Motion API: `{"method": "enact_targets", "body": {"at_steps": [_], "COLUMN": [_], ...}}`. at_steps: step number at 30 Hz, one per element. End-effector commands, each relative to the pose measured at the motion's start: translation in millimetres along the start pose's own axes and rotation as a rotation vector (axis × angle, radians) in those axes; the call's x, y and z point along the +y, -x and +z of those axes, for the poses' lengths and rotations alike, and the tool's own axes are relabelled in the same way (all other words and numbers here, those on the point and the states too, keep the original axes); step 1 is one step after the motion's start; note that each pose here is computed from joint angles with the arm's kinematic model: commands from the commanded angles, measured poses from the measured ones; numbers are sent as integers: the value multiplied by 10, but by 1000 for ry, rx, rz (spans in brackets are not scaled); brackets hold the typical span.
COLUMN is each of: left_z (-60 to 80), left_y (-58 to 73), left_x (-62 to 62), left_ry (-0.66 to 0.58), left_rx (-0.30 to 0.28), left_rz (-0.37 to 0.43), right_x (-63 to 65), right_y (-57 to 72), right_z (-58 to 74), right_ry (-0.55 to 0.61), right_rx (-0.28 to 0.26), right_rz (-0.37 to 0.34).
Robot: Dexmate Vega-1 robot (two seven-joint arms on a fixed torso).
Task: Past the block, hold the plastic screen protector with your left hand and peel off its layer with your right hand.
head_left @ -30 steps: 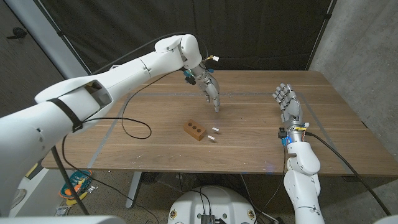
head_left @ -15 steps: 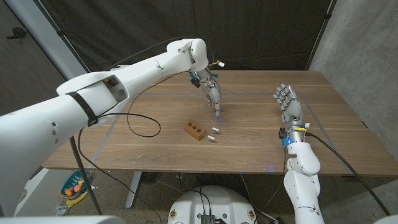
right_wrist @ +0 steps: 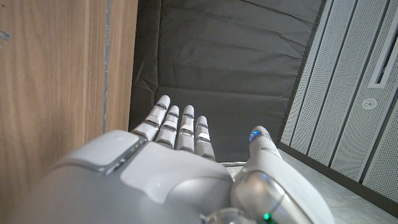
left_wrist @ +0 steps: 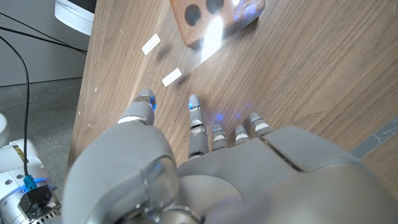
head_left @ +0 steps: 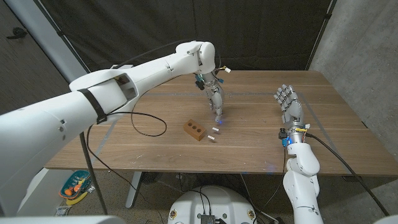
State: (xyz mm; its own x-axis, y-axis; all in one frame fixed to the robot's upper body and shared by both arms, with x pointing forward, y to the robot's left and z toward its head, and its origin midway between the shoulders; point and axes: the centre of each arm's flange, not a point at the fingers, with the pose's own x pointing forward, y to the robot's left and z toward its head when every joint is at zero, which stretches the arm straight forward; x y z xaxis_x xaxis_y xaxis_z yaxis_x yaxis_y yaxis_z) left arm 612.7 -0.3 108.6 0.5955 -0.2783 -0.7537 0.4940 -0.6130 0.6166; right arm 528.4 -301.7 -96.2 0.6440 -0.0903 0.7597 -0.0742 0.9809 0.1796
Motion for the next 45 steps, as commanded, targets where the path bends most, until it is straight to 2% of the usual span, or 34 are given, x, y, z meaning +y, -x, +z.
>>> {"method": "enact_targets", "body": {"at_steps": [1,26,37,45], "left_z": [115,221,237,200], "left_y": [-71,-272,-291,-339], "left_x": [-29,-60,-59,-101], "left_ry": [-46,-77,-95,-97], "left_rx": [29,74,85,100], "left_rz": [-54,-132,-131,-133], "right_x": [-5,-57,-81,-78], "right_y": [17,71,73,67], "right_z": [-23,-30,-28,-35], "right_ry": [-5,-4,-7,-6], "right_rx": [-10,-22,-30,-33], "right_rz": [-6,-19,-35,-42]}}
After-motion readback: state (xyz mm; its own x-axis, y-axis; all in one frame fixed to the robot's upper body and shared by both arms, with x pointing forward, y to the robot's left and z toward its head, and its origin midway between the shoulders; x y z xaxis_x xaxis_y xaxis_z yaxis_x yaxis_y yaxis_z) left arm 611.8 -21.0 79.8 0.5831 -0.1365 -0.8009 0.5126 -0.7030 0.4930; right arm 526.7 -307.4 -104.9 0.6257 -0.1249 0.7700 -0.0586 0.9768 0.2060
